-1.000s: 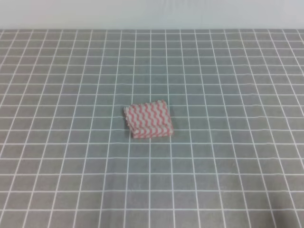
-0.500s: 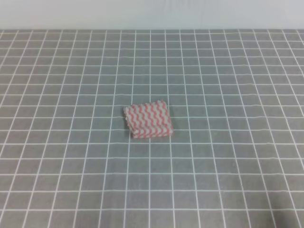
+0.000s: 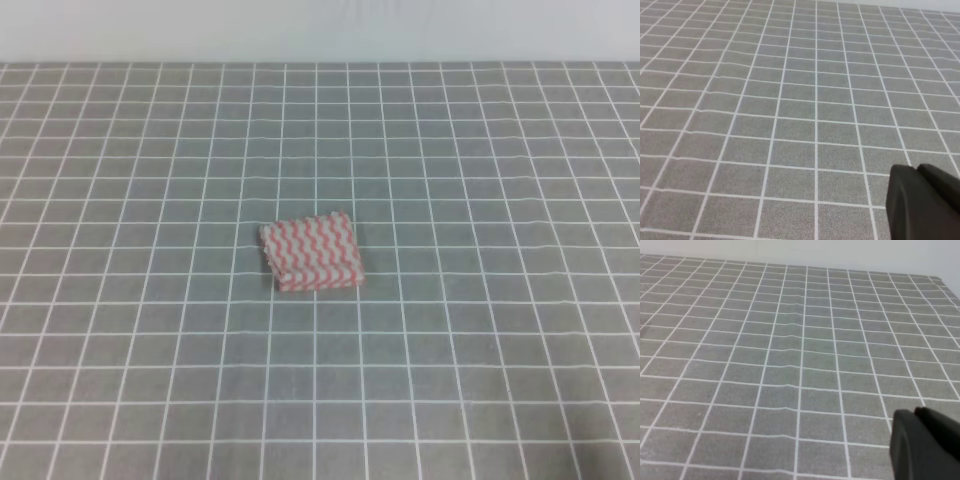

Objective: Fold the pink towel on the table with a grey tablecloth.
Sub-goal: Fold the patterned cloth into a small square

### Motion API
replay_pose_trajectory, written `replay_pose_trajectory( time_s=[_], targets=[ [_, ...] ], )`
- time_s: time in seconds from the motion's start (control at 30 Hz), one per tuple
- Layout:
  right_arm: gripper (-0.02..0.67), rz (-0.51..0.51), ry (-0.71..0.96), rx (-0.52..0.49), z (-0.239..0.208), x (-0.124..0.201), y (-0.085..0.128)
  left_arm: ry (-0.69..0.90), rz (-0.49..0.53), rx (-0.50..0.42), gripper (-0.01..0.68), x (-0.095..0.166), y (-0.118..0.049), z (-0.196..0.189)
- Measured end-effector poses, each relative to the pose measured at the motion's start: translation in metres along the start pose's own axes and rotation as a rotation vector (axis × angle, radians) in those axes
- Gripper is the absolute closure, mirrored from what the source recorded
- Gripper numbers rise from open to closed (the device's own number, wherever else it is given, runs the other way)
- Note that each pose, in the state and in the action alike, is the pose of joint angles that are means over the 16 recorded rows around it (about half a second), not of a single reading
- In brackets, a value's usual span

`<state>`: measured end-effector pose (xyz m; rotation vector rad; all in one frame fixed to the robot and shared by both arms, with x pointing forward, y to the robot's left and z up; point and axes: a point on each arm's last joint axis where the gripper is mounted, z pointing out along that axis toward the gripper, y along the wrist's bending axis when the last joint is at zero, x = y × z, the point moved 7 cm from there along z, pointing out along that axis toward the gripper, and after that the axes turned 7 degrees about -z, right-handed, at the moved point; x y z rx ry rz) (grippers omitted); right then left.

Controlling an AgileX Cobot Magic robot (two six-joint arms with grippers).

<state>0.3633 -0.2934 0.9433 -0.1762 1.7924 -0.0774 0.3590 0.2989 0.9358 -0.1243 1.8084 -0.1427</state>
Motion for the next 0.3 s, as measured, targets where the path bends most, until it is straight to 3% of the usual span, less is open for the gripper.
replay_pose_trajectory(
  time_s=[0.3],
  targets=[
    [0.666, 0.0, 0.002, 0.0, 0.0, 0.0001, 0.0, -0.001, 0.0, 0.0, 0.673, -0.0001, 0.0, -0.0001]
  ],
)
